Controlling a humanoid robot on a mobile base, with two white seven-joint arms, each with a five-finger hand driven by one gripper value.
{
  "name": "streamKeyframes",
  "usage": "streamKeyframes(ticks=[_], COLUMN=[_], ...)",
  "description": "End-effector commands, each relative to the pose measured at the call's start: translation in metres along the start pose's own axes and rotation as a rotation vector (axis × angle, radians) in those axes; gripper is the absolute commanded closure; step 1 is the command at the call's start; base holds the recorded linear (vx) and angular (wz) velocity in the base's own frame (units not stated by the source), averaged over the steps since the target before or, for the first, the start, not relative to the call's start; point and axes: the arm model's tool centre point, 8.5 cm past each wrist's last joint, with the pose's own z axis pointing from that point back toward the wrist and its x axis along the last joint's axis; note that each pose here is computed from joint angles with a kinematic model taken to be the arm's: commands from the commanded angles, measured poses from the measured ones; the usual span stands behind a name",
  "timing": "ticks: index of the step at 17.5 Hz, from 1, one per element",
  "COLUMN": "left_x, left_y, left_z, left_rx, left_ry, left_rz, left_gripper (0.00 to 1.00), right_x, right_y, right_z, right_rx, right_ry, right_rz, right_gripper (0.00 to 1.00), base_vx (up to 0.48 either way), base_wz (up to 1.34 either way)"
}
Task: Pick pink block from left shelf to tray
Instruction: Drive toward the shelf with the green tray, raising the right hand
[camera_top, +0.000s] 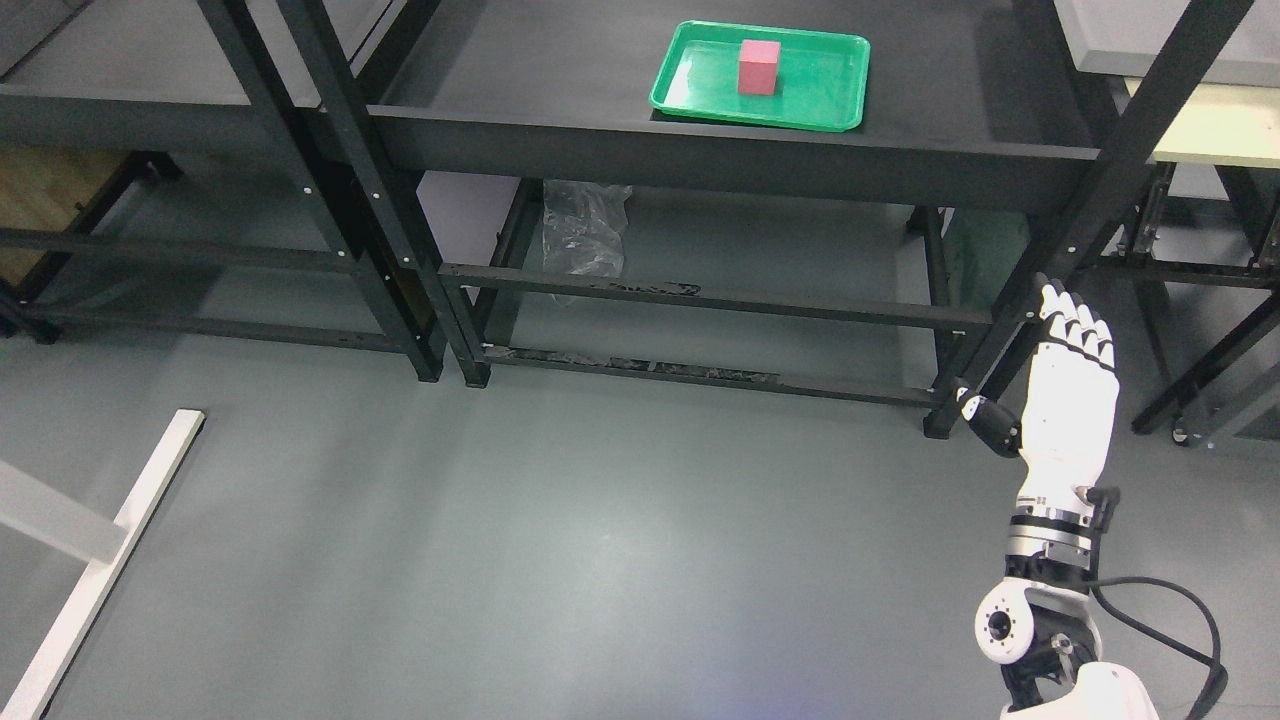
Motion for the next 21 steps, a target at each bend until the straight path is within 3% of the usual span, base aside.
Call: streamKeyframes(ticks=[1, 12, 21], left_x=[0.021, 0.021, 0.021], left_y=[0.011, 0.011, 0.011], left_z=[-0.001, -0.001, -0.001], left_rx=[0.017, 0.017, 0.017], left_ry=[-0.041, -0.041, -0.041], left_rz=[-0.007, -0.007, -0.007], left_gripper=[0.00, 0.00, 0.00], right_x=[0.013, 0.026, 0.031], right_y=[-0.011, -0.002, 0.005], right_z=[-0.014, -0.015, -0.011], right_rx=[-0.061, 0.003, 0.047], right_ry=[-0.096, -0.110, -0.109], right_rz=[0.151, -0.023, -0.041], right_gripper=[0.00, 0.00, 0.00], base_vx=[0.117, 0.149, 0.199], base_wz=[-0.22, -0.10, 0.11])
